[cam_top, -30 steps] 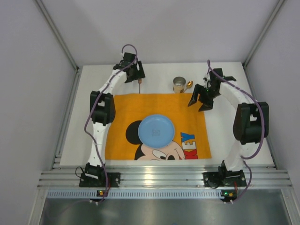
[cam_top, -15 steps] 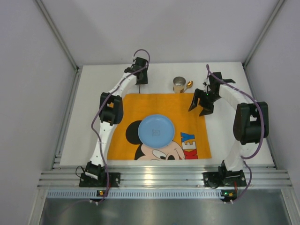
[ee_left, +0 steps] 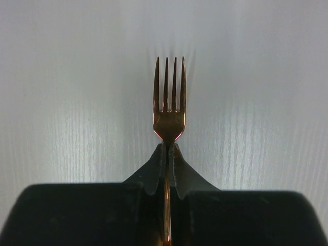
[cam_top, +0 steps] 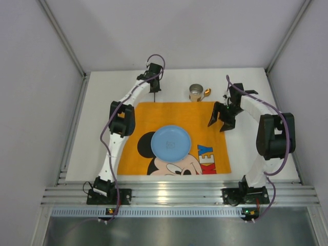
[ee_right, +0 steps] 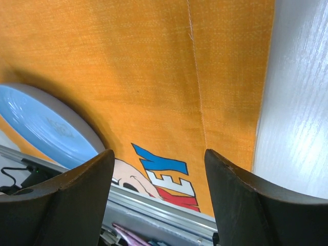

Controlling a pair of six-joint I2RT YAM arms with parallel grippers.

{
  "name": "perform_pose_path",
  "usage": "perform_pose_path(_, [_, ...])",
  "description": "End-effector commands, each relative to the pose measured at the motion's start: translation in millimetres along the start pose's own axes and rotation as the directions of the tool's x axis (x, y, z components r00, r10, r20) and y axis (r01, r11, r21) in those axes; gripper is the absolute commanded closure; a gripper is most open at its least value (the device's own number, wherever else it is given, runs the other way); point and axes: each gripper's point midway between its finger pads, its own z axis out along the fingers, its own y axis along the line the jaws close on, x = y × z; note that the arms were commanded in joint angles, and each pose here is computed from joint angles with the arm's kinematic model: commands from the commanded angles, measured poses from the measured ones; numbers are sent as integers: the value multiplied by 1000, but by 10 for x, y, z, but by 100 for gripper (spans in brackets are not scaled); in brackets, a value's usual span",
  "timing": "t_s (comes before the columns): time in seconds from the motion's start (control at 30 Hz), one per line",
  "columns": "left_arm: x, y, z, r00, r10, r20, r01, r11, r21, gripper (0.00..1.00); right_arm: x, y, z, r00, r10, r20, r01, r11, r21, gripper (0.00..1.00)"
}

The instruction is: Set the dinner table for one person

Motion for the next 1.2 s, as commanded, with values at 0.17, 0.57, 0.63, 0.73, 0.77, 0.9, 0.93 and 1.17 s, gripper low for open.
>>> perform_pose_path(0.17, [-290,505,65,999,-53,5,53,999,-6,100,-111,25,-127,997,-34,71,36,999,-22,29])
perform_pose_path(0.57, [-2355,662,-1726,784,-151,602,142,988,63,100,-183,130,-124,992,-32,121,36,999,-34,29])
perform_pose_path(0.63, [-2407,667,-2002,779,-131,613,110,991,72,100,-220,174,-155,989,-43,145,49,998,-35,29])
perform_pose_path(0.73, [-2097,783,-2163,837,-93,539,86,996,39,100,-291,269,-206,984,-58,168,67,997,-49,29])
perform_pose_path(0.77, [-1946,827,-2159,861,-82,502,82,996,21,100,-335,306,-243,982,-62,180,72,996,-55,29])
perform_pose_path(0.9, [-1129,882,-2114,953,-107,285,105,994,23,100,-422,407,-318,977,-67,205,84,994,-74,29])
perform_pose_path(0.93, [-836,856,-2057,974,-109,200,103,994,38,100,-438,431,-336,976,-66,208,84,993,-81,29])
perform_pose_path(1.17, [892,661,-2142,982,-100,-162,104,995,12,100,-544,617,-570,963,-72,261,106,987,-121,29])
